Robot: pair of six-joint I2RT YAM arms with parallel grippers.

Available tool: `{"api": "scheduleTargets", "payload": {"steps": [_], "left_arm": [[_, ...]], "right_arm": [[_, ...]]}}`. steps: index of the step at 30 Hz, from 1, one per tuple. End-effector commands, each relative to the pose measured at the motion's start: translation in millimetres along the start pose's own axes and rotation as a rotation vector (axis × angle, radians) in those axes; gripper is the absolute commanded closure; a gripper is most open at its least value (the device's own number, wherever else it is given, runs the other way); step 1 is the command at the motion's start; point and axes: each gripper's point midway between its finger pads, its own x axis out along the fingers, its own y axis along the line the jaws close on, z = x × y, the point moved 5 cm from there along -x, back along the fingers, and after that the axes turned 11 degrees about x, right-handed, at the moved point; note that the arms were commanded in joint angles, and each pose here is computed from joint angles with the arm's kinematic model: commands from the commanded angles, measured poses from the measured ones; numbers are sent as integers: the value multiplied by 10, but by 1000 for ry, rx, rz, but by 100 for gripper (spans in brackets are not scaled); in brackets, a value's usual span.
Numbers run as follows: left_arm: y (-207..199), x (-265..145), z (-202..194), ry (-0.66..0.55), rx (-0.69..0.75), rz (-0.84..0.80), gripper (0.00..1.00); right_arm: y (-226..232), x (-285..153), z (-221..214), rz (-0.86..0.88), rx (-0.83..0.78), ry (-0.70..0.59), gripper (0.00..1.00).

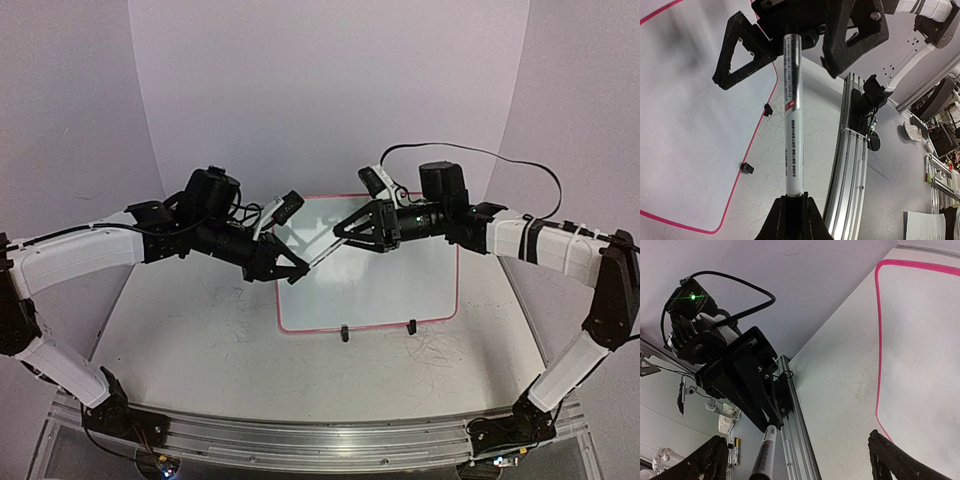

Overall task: Write a sentence on the whiteboard
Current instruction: Pass from the left arm to the right

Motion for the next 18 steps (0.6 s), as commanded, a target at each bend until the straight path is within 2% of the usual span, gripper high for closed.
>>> {"api": "scheduleTargets", "payload": {"steps": [1,5,13,18], "left_arm": [[-38,69,18,27,26,-39,100],[-60,100,2,42,27,-46,100],[-75,117,21,46,31,-44,100],[-79,149,25,55,27,-50,100]], "right_arm": [[171,-168,7,31,-80,-16,2],[123,-165,-1,40,-72,0,5],[-53,-48,-150,89,-14,102,22],[-22,74,-217,108,-16,149,28]]}}
